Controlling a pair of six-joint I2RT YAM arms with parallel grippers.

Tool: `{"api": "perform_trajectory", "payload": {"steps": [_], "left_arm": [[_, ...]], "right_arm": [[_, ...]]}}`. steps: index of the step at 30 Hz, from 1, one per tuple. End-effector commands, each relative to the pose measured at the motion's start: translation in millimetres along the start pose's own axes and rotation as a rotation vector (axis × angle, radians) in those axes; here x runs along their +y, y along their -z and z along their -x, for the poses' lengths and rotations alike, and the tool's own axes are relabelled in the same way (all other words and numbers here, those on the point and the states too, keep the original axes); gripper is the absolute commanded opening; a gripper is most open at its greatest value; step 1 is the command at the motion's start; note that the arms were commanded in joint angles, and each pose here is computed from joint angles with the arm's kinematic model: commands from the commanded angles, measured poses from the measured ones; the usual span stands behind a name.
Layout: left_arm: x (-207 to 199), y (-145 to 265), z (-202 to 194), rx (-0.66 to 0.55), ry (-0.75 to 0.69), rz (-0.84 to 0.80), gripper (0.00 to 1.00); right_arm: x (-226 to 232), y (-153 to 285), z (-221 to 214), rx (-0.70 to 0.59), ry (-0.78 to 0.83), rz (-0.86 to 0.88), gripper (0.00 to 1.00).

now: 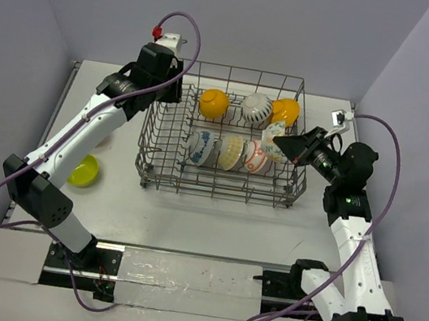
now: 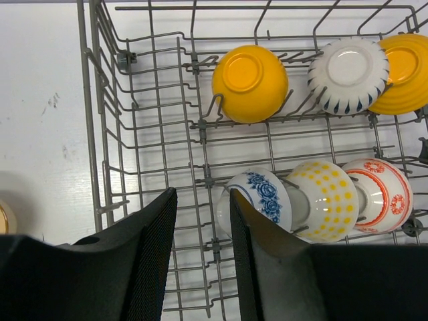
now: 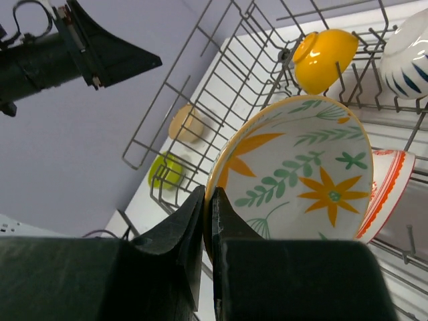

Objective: Load the bowls into the dish rack
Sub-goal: Insert the bowl into the dish rack.

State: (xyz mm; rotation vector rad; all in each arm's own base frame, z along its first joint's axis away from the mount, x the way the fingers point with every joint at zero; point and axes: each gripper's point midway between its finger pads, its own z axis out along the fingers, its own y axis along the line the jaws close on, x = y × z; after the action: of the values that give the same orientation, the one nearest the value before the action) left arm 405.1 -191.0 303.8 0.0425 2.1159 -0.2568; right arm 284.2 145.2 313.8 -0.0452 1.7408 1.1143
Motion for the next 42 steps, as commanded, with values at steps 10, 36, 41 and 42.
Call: {"api": "perform_trajectory", "payload": {"steps": [10,36,41,42], "left_arm": [[5,11,13,-0.056,-0.024,0.029,0.43],[7,-7,-3,-0.005,-0.042,0.054,0.43],[7,-6,-2,-0.008,-0.040,0.055,0.43],[8,-6,-2,-0.010,-0.040,0.056,0.43]], "right_arm": [[-25,13,48,-0.162,-0.081,0.085,0.00],[-102,2,36,-0.181,-0.220,0.023,0.00],[-110,0,35,-0.178,-0.234,0.010,0.00],[-111,-1,34,-0.178,-0.236,0.008,0.00]]}}
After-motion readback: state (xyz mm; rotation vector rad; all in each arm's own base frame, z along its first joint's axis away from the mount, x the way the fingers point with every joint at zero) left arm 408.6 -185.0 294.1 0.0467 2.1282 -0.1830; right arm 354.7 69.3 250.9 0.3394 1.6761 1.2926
